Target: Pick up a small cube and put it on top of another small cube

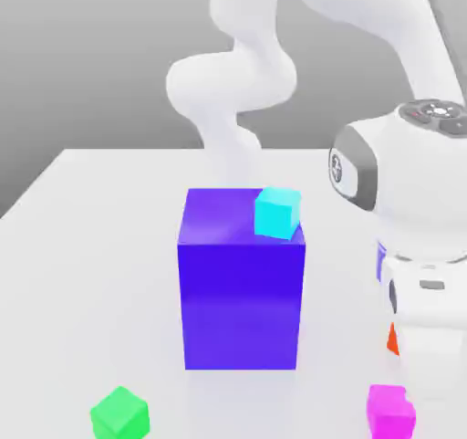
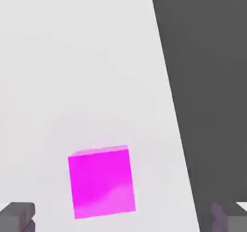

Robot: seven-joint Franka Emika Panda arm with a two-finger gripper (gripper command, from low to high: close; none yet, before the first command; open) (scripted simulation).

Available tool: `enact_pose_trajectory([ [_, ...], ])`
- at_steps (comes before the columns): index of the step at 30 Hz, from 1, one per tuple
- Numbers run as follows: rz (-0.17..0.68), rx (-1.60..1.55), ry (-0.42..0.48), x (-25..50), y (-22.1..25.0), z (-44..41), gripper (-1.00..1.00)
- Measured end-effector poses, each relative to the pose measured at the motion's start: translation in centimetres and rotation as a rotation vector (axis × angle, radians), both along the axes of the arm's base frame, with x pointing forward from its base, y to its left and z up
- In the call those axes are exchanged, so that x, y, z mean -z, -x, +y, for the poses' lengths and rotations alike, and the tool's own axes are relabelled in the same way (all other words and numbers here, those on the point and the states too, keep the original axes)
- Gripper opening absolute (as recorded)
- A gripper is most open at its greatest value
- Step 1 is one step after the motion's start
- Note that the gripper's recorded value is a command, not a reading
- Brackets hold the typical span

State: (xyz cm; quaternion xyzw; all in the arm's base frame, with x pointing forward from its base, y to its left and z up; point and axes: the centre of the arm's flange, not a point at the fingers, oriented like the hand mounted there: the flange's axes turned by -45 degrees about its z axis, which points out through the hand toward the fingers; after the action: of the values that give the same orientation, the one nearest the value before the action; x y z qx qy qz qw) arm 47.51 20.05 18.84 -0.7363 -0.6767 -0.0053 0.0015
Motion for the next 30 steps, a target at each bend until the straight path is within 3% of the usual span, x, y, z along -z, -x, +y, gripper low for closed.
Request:
enact_pose_trajectory([
  [3, 0.003, -0.018, 0.009, 4.3, 0.1, 0.1, 0.0],
  [4, 0.005, -0.018, 0.009, 5.5, 0.2, 0.1, -1.0],
  [10, 0.007, -0.019, 0.01, 6.0, 0.3, 0.1, -1.0],
  [15, 0.007, -0.019, 0.01, 0.8, 0.2, 0.1, -1.0],
  [22, 0.006, 0.177, 0.016, -2.9, -3.2, -16.3, -1.0],
  [27, 0.009, 0.326, 0.011, -4.3, -2.1, -28.8, -1.0],
  [30, 0.007, 0.382, 0.008, -1.3, -1.3, -33.5, -1.0],
])
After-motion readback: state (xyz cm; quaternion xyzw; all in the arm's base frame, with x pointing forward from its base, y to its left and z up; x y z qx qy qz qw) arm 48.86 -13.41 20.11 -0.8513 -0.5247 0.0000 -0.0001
